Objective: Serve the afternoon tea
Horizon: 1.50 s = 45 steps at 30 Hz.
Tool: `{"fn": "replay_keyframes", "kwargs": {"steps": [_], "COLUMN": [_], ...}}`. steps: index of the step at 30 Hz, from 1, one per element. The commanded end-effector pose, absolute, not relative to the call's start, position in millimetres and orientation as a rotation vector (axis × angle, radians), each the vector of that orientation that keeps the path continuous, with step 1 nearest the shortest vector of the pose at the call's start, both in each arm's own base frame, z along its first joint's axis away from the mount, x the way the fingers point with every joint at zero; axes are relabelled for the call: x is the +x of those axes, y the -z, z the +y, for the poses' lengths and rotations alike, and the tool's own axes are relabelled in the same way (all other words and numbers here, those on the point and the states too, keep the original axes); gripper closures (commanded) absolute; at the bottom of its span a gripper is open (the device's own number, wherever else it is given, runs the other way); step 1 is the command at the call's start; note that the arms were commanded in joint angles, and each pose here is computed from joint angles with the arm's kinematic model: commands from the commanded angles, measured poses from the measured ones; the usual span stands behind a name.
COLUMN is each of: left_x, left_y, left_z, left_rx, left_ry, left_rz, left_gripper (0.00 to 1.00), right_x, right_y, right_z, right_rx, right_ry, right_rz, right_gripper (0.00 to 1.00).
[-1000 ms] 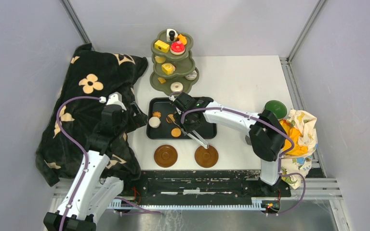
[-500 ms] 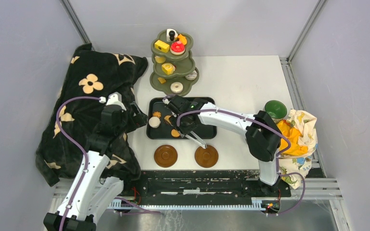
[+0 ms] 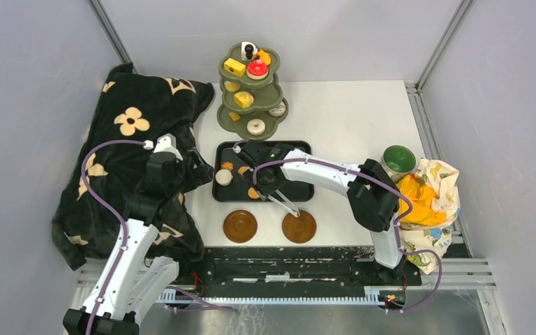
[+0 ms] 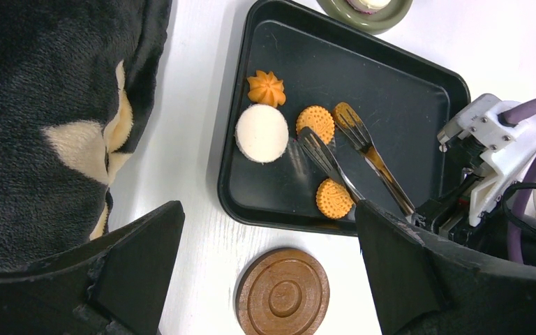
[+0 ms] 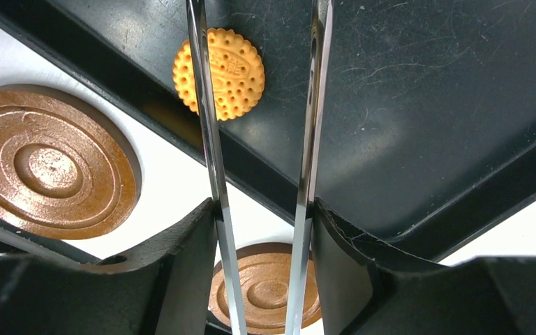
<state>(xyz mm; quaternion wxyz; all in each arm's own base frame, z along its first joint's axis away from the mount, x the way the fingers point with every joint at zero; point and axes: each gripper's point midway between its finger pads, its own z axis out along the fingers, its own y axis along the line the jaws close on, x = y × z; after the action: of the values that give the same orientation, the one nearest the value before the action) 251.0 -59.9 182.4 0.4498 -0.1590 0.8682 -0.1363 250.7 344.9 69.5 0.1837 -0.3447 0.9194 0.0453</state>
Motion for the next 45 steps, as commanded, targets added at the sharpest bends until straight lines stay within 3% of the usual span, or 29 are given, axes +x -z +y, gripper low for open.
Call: {"fn": "replay_keyframes", "kwargs": {"steps": [1,5,9,12,26,38,45], "left_x": [254,255,255,255,256,249,249], "left_y": [-189,-188,-188,-189,-195,-202,-201], "left_z": [-59,-59,-59,-59,-61,-54,-55], "left_rx": [-0.37,-0.371,-0.37,-0.37,-0.347,-0.352,-0.348], "left_ry": [0.333,0.331,0.33,0.331,0.34,0.315,0.318], "left_rz": [2.11,2.113,2.114,2.111,2.104,2.071,2.08], "left_gripper": [0.01,0.01,0.01,0.01,0.01,0.01,0.01], "right_x": [268,268,270,271,289,334,370], "right_y": [-86,-86,-93,-102,-153,-230,-237], "right_z": [360,362,362,359,286,284,289], "right_rx": [-0.946,-0.946,-0.933,-0.926,-0.659,-0.532,-0.5], "right_ry": [-0.136,-0.145,-0.162,-0.156,-0.199,-0.265,-0.265], "right_rz": [2.519,2.513,2.493,2.473,2.442,2.284,2.28], "right_gripper": [0.45,0.47,0.66,0.71,0.71,0.7,0.69]}}
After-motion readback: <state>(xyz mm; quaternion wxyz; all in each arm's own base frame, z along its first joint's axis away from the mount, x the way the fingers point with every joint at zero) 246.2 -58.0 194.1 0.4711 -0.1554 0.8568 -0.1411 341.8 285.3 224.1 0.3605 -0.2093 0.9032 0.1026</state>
